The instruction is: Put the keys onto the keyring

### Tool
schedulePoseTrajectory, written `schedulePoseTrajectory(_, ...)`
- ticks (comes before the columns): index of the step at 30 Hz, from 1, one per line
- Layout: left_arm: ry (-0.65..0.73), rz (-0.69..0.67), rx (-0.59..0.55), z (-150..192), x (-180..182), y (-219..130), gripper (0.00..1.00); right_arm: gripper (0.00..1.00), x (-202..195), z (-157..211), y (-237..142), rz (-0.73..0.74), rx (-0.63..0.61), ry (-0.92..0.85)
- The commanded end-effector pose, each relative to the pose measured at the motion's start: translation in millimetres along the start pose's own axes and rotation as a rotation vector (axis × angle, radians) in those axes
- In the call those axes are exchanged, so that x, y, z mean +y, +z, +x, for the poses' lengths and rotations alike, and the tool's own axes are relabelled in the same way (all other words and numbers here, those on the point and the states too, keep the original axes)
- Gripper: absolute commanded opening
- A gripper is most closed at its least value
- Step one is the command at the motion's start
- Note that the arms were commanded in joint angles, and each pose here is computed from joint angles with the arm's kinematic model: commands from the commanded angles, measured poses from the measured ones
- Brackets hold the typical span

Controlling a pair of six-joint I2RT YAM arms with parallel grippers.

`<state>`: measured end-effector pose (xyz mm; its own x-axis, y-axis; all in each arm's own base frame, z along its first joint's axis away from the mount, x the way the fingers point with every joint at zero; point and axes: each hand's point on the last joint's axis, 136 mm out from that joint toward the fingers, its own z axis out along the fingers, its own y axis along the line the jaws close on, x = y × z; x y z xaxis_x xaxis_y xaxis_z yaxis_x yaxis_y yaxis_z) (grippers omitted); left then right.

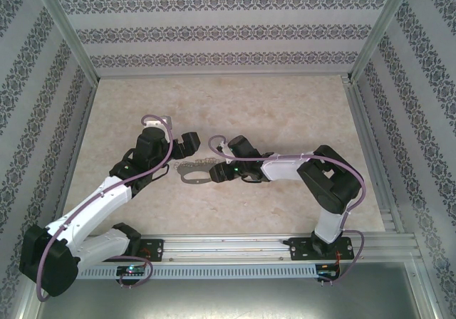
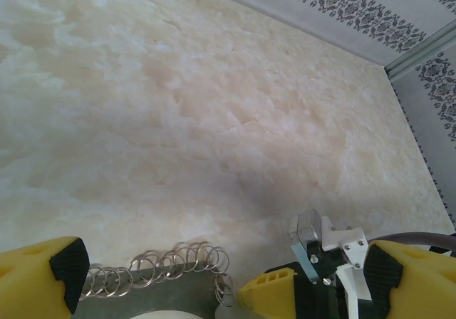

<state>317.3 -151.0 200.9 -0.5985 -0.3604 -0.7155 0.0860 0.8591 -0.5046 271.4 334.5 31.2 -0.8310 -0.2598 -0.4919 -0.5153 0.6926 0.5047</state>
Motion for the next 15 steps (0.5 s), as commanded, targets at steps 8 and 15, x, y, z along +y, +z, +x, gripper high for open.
schedulePoseTrajectory(8,0.004,0.009,-0.021,-5.9,-0.1,-5.2,1.00,0.59,10.3,0.8,-19.9,-0.011,-0.020,-0.023)
schedulePoseTrajectory(15,0.018,0.005,-0.029,-12.6,-1.4,-6.4,1.00,0.59,23.0,6.1,-24.7,-0.042,-0.012,-0.022)
